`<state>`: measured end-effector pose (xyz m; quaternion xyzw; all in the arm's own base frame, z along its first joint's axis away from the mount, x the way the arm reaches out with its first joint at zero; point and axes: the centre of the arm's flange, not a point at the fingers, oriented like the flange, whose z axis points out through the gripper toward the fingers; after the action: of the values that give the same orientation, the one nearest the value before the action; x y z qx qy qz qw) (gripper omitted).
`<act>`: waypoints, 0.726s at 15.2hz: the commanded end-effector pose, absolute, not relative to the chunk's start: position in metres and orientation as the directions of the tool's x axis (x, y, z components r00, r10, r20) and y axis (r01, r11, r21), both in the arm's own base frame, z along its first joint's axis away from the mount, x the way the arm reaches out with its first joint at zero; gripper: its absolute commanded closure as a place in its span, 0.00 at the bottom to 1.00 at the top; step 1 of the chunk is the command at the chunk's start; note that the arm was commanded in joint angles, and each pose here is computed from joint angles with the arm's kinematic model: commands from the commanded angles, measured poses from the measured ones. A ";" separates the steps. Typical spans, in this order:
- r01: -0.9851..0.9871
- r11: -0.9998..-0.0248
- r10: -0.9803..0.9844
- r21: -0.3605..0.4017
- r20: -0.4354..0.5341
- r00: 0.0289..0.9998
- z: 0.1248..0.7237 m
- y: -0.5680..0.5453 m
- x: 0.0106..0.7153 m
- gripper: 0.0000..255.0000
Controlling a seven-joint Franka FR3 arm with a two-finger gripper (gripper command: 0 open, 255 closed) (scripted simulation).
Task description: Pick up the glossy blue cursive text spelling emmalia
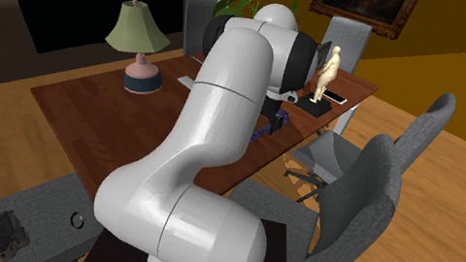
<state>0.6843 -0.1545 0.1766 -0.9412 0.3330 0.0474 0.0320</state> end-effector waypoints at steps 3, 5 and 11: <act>-0.630 -0.776 -0.624 -0.029 -0.110 0.774 0.175 -0.153 0.685 1.00; -0.630 -0.776 -0.624 -0.029 -0.110 0.774 0.174 -0.153 0.685 1.00; -0.630 -0.776 -0.624 -0.029 -0.110 0.774 0.174 -0.154 0.685 1.00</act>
<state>0.6852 -0.1537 0.1748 -0.9412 0.3331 0.0468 0.0320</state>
